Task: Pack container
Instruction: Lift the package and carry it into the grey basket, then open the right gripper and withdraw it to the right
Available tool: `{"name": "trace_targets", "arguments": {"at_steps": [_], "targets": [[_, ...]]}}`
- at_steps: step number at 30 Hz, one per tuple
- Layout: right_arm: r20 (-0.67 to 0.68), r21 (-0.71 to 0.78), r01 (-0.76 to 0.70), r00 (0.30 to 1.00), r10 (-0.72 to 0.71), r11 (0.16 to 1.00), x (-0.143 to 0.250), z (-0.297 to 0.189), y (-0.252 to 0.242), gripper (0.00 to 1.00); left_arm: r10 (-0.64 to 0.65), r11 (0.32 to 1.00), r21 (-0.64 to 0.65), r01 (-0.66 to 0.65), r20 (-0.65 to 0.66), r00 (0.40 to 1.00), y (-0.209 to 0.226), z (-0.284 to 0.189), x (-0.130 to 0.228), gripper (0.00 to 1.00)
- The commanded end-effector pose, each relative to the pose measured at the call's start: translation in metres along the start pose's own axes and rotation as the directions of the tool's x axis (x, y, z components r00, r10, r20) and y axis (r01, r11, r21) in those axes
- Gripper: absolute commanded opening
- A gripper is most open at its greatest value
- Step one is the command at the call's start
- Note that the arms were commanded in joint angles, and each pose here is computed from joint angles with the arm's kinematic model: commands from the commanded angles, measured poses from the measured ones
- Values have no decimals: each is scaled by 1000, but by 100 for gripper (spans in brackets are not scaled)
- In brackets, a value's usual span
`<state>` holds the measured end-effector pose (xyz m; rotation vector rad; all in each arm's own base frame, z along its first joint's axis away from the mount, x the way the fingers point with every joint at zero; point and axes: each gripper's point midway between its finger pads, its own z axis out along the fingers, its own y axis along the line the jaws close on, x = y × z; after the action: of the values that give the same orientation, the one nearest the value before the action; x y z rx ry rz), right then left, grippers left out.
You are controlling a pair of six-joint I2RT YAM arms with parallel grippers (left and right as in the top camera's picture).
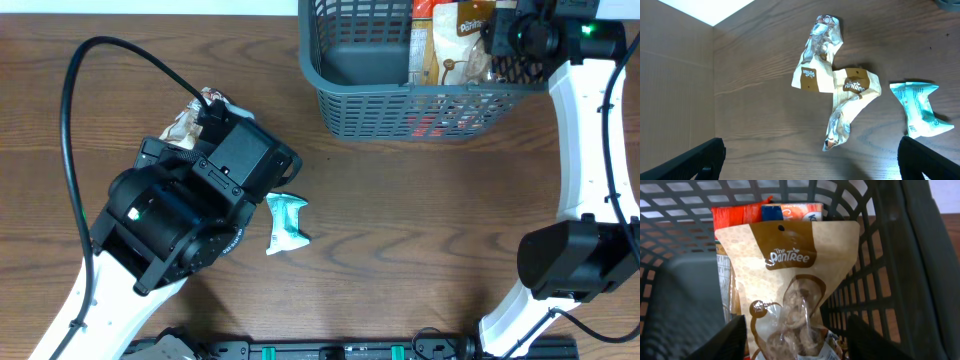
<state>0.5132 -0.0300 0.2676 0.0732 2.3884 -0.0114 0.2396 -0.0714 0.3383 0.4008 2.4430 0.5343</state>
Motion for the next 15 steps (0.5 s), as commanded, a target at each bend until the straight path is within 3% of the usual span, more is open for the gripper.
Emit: {"name": "trace_targets", "arguments": {"at_steps": [1,5,10,15], "targets": [[10,31,7,1000,-8,999,-6,-2,-4,54,-17,1000,-7,17,-1,1000,2,0,0,98],[4,31,7,1000,-8,999,-4,-3,-4,67,-17,1000,-6,17,-1,1000,2,0,0,99],[43,19,-5,999,4,1000,-20,-21,-2,99,-32,1000,-1,32,17,999,1,0,-5,99],[264,19,-8,965,3,1000,-87,-104,-2,99,-53,998,22,52,39,998,-3,0,-11,99]]}}
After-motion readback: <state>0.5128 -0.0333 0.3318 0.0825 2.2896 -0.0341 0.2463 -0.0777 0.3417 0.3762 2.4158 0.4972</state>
